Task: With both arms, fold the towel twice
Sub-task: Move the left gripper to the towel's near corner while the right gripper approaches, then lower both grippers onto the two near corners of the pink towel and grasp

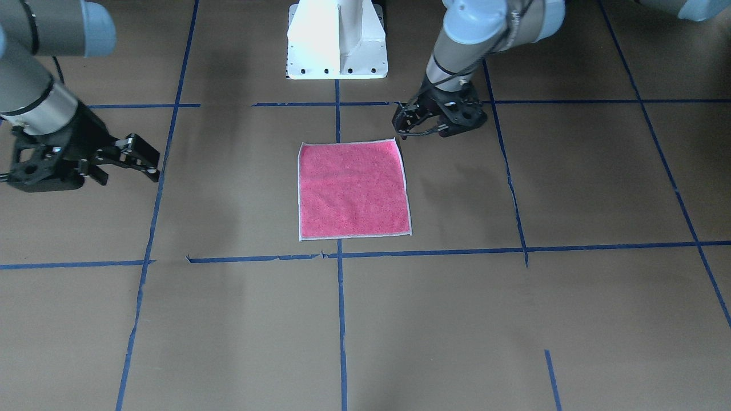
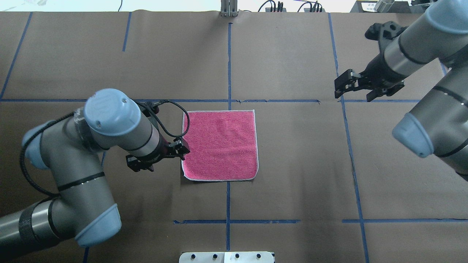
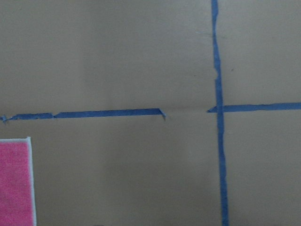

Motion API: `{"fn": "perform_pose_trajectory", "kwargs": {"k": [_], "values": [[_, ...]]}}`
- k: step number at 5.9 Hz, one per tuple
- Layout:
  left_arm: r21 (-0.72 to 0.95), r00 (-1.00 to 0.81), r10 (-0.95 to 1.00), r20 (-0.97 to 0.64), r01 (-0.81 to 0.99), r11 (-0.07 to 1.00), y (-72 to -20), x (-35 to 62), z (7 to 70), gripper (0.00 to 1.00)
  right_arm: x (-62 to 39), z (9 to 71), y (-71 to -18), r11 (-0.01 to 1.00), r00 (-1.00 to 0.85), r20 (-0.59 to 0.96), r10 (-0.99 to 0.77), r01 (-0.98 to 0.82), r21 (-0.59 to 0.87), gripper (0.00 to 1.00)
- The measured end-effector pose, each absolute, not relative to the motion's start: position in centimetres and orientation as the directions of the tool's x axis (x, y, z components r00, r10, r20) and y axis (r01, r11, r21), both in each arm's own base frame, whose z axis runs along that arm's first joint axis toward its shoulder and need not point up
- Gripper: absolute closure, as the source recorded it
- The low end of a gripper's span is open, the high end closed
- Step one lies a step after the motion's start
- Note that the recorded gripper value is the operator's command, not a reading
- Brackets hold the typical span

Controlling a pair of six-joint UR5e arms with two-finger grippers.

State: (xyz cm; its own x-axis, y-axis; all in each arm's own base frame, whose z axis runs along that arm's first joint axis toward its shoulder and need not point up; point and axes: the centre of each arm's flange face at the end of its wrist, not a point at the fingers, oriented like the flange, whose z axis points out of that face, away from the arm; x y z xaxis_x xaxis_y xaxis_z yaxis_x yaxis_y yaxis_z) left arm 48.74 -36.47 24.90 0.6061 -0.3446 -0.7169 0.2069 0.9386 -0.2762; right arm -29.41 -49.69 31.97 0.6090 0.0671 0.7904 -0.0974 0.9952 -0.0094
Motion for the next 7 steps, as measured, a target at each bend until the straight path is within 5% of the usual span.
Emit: {"fn": "perform_pose_trajectory", "kwargs": {"k": [2,5,6,7], "values": [[-0.281,0.607,-0.356,-0.711,0.219,0.934,-35.5,53.4,26.0,0.20,-37.1,30.1,-45.3,0.986,0.582,0.802,0.137,-0.159,-0.053,0.00],[-0.283,0.607,-0.359,-0.709,0.221,0.933,-36.0,55.2,27.3,0.52,-42.9,29.4,-40.8,0.985,0.586,0.794,0.161,-0.149,-0.089,0.01],[-0.283,0.605,-0.358,-0.711,0.220,0.934,-36.0,55.2,27.3,0.63,-43.9,28.9,-40.1,0.985,0.583,0.797,0.161,-0.141,-0.096,0.01],[-0.282,0.604,-0.357,-0.712,0.219,0.934,-36.0,55.2,27.2,0.85,-45.1,28.2,-39.5,0.985,0.578,0.799,0.165,-0.139,-0.104,0.01]]}}
